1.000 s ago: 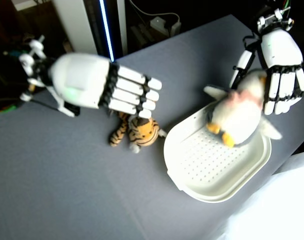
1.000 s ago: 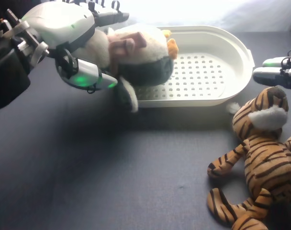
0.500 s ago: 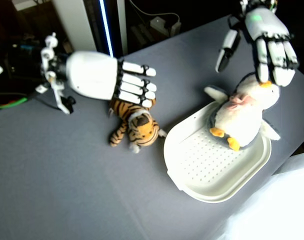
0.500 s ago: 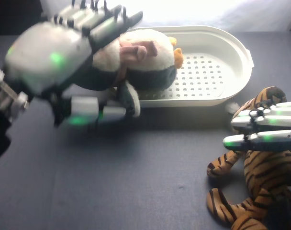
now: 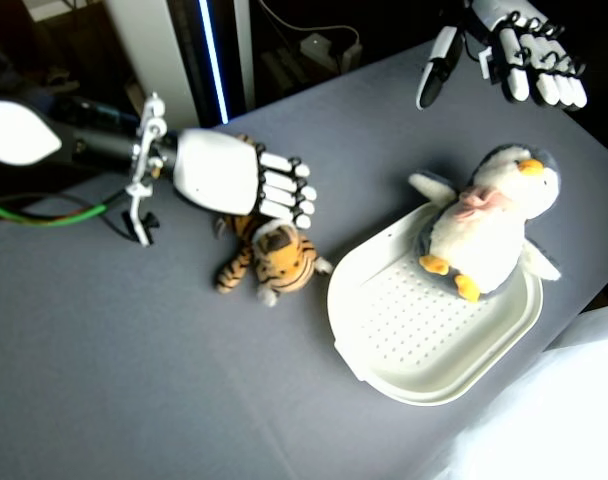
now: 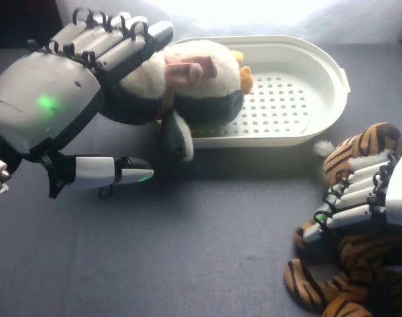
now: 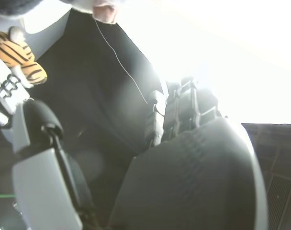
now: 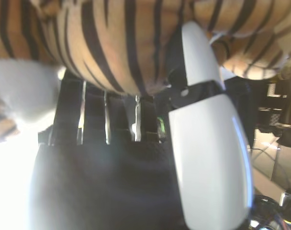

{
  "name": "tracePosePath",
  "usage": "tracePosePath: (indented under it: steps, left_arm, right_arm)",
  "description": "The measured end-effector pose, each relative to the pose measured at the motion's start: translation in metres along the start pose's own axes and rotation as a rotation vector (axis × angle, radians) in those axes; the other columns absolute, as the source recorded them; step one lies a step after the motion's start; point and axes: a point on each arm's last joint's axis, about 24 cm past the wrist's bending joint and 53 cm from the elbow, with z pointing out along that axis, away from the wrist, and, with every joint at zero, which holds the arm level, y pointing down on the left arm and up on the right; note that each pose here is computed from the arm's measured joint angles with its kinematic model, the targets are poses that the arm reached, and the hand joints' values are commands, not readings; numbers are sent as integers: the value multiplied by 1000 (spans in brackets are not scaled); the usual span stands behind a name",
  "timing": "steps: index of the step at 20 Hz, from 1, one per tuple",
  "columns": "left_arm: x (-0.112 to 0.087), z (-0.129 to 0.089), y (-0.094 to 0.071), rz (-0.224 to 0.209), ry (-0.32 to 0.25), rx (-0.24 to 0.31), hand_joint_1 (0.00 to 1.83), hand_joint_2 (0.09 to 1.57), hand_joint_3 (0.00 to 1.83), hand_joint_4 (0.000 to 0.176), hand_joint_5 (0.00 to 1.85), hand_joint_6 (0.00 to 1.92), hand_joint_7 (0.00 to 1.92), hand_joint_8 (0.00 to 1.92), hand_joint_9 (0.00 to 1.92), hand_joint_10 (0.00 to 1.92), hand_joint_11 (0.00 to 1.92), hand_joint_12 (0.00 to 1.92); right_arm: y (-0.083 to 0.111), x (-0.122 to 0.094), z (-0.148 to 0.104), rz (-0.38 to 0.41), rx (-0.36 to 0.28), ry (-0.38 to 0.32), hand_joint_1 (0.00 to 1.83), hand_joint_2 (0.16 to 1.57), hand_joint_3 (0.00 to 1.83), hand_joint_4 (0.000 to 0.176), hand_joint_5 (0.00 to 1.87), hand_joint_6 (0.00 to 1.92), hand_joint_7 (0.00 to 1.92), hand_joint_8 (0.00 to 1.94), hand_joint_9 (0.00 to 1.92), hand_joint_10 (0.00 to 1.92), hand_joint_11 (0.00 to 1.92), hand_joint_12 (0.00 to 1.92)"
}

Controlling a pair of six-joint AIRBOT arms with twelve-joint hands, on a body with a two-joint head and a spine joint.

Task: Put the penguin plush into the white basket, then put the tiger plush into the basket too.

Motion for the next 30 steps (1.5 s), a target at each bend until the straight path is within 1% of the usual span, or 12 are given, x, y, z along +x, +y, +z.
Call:
tracePosePath:
  steps: [1, 2, 7, 12, 13, 15, 22, 23, 24, 25, 27, 30]
  left_arm:
    - [0, -1, 2, -4, -3, -7, 991, 785, 0, 99, 156, 2, 174, 3, 116, 5, 0, 452]
    - [-2, -1, 4, -10, -7, -13, 996, 789, 1, 102, 157, 2, 171, 1, 118, 5, 0, 460]
    - [-3, -5, 5, -14, -11, -16, 996, 797, 3, 94, 177, 6, 185, 4, 127, 6, 0, 466]
    - [-2, -7, 4, -19, -15, -12, 1024, 791, 0, 52, 194, 1, 188, 3, 129, 5, 0, 483]
    - [-3, -7, 5, -21, -17, -17, 1017, 786, 0, 58, 201, 2, 192, 2, 148, 7, 0, 542]
    - [-3, -7, 5, -21, -17, -17, 1004, 785, 0, 70, 196, 0, 192, 1, 154, 8, 0, 556]
    - [-3, -7, 5, -22, -16, -15, 893, 852, 4, 75, 222, 2, 183, 1, 165, 2, 0, 697]
    - [-2, -7, 5, -25, -14, -12, 878, 863, 2, 61, 207, 1, 188, 0, 158, 2, 0, 585]
    - [-2, -7, 5, -25, -14, -12, 878, 863, 2, 61, 207, 1, 188, 0, 158, 2, 0, 585]
    - [-2, -7, 5, -27, -13, -13, 894, 874, 3, 41, 196, 1, 174, 2, 138, 3, 0, 512]
    - [-3, -7, 5, -27, -15, -12, 895, 875, 1, 52, 188, 0, 142, 1, 115, 1, 0, 455]
    - [-4, -7, 4, -35, -20, -6, 832, 880, 1, 79, 156, 0, 169, 3, 124, 4, 0, 393]
  right_arm:
    - [2, -4, 1, 14, -10, -17, 1578, 1241, 3, 90, 405, 1619, 551, 1600, 629, 1659, 524, 1539]
    - [3, -10, 1, 30, -15, -41, 1608, 1197, 0, 0, 485, 1636, 628, 1478, 660, 1574, 664, 1559]
    - [11, -61, -16, 86, -70, -228, 1479, 1215, 0, 0, 608, 1599, 746, 1197, 767, 1349, 635, 1640]
    - [47, -131, -50, 50, -209, -547, 1350, 1180, 0, 0, 799, 1320, 832, 954, 839, 1375, 697, 1244]
    - [46, -148, -51, 42, -213, -618, 1372, 1183, 3, 0, 788, 1224, 805, 1086, 843, 1432, 737, 1590]
    - [43, -167, -42, 47, -228, -677, 1349, 1179, 0, 0, 800, 1241, 834, 1074, 861, 1422, 810, 1521]
    - [39, -201, 30, 0, -180, -625, 1379, 1104, 0, 0, 1002, 855, 948, 1038, 964, 1200, 913, 1245]
    - [25, -198, 44, 5, -129, -588, 1249, 978, 0, 0, 830, 300, 804, 437, 699, 625, 445, 1037]
    - [25, -198, 44, 5, -129, -588, 1249, 978, 0, 0, 830, 300, 804, 437, 699, 625, 445, 1037]
    - [12, -198, 45, 9, -85, -571, 1076, 890, 0, 19, 372, 13, 361, 23, 312, 80, 40, 798]
    - [1, -206, 39, 32, -55, -592, 824, 863, 0, 151, 34, 3, 29, 0, 25, 3, 1, 264]
    - [11, -213, 32, 61, -94, -635, 535, 851, 0, 176, 0, 0, 0, 0, 0, 0, 0, 1]
